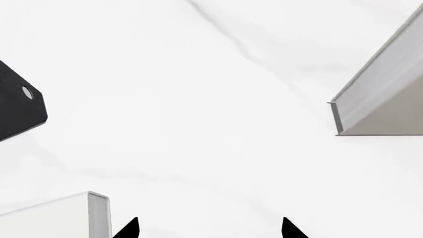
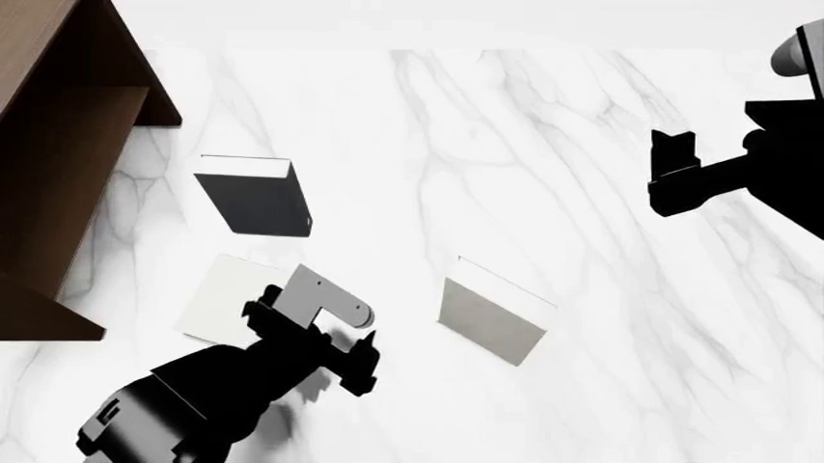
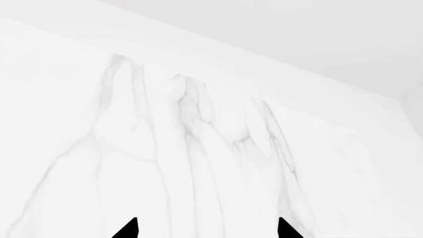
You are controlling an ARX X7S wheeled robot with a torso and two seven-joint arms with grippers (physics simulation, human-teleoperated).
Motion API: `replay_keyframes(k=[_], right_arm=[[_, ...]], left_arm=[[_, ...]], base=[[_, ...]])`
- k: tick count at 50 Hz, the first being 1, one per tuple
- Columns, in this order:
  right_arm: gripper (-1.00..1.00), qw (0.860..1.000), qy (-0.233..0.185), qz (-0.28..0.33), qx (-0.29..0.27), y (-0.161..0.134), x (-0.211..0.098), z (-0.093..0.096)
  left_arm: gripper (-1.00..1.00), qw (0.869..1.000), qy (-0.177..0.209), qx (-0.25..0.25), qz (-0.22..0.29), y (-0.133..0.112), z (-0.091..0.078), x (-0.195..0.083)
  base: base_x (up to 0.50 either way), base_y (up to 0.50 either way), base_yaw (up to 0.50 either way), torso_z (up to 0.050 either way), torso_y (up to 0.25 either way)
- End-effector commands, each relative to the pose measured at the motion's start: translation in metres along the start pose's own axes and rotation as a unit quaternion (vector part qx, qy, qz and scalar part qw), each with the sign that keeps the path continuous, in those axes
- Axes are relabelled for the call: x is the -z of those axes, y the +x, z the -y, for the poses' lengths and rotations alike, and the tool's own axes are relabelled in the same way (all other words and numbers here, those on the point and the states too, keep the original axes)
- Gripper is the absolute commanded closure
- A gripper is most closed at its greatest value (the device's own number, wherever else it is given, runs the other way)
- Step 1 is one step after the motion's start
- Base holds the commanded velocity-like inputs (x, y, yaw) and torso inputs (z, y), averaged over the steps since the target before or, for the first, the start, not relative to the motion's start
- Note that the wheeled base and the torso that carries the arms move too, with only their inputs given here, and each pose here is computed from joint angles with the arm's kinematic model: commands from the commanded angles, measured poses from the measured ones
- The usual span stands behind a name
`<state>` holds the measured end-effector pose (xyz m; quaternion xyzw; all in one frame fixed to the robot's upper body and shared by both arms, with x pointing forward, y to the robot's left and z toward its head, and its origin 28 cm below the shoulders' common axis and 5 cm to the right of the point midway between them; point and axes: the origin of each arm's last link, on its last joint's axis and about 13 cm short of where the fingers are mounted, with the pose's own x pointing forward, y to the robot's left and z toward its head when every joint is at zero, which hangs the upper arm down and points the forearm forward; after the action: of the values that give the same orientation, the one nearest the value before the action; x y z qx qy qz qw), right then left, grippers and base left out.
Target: Pick up the book on the right and place it under the cabinet shelf.
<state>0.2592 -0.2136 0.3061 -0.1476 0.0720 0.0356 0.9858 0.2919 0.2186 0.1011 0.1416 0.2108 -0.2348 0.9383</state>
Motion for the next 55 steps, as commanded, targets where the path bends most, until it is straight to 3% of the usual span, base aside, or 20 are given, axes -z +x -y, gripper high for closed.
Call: replay_keyframes(k=[1,32,55], right_arm=[[-1.00,1.000,0.000,0.001,0.000,-0.001,0.000,0.000],[-1.00,1.000,0.005,0.001,-0.002,0.001,0.004,0.000],[-1.00,1.000,0.004,-0.002,-0.001,0.001,0.005,0.000]], left_arm=[[-1.00,0.996,0.011,-0.066,-0.053,-0.002,-0.015,0.023],[-1.00,0.992,0.033,-0.100,-0.075,-0.012,-0.027,0.028],[-1.00,0.988,0.032,-0.128,-0.085,-0.006,-0.043,0.031]], base=[[0.00,0.00,0.00,0.000,-0.012],[0.00,0.00,0.00,0.000,-0.006],[0.00,0.00,0.00,0.000,-0.006]])
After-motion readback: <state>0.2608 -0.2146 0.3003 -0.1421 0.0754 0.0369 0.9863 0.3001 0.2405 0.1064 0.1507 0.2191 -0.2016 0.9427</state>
